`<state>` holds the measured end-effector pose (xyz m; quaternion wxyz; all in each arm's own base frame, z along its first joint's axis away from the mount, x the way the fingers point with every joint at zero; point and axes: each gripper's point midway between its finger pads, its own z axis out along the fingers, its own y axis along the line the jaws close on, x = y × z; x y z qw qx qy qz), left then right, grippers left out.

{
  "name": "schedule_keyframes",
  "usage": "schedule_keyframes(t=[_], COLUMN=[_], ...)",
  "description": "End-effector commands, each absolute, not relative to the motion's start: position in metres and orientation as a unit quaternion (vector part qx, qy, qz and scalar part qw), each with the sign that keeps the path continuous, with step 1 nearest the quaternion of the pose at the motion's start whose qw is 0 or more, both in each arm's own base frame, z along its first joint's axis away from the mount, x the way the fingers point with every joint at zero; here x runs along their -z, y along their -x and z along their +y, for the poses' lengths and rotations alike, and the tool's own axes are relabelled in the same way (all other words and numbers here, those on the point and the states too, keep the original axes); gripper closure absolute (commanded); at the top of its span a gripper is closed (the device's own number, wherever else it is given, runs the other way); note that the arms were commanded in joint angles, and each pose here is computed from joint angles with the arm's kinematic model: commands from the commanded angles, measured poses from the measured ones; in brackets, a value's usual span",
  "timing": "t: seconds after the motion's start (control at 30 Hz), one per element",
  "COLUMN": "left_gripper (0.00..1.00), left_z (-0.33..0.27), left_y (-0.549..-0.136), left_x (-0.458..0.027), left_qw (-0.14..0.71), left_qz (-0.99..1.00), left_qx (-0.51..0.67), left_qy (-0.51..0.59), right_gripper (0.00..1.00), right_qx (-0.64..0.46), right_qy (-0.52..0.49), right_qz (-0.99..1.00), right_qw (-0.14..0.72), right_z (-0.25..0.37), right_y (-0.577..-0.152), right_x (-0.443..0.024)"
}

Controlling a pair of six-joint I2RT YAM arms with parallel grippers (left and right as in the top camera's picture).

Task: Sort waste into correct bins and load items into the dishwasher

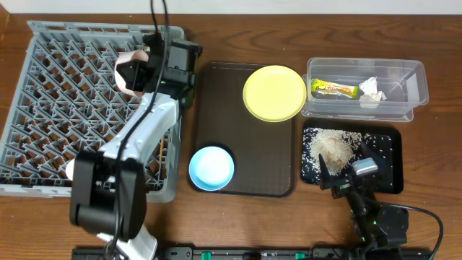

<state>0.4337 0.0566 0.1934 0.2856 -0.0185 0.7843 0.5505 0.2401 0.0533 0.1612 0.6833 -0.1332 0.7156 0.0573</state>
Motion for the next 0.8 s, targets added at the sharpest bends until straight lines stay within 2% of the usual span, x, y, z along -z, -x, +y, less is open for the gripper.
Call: schedule_keyframes(t=[0.0,0.27,0.47,0.53,0.57,0.6,0.67,0.77], left_gripper=[0.92,0.92,0.83,0.64,0.5,0.42,0.35,0.34], left_z=[0.063,0.045,0.012,0.01,0.009,0.009,0.007,-0.011], left_y=[-0.431,-0.432,-0.435,-0.431,-0.43,-0.427,-0.42,-0.412], left_x=[-0.194,-0.19,-0.17,-0.168,-0.168,-0.169,-0.173,-0.172], left_qw=[0.25,0.259,0.281,0.285,0.289,0.293,0.303,0.306], left_qz=[0.763,0.76,0.789,0.791,0.792,0.793,0.796,0.83], left_qx=[-0.596,-0.595,-0.545,-0.541,-0.537,-0.534,-0.525,-0.466], left_qy=[0.008,-0.005,-0.041,-0.032,-0.025,-0.018,-0.003,-0.025], right_gripper=[0.01,0.01,0.01,0.01,0.01,0.01,0.01,0.01], right_qx=[-0.061,-0.061,-0.061,-0.061,-0.061,-0.061,-0.061,-0.061], right_qy=[0.129,0.129,0.129,0.129,0.129,0.129,0.129,0.129], right_qz=[0.715,0.715,0.715,0.715,0.715,0.715,0.715,0.715], right_qw=[0.684,0.684,0.684,0.684,0.684,0.684,0.684,0.684], right_z=[0.053,0.053,0.053,0.053,0.053,0.053,0.053,0.053], right_y=[-0.24,-0.24,-0.24,-0.24,-0.24,-0.24,-0.24,-0.24], right_x=[-0.161,-0.161,-0.161,-0.161,-0.161,-0.161,-0.161,-0.161])
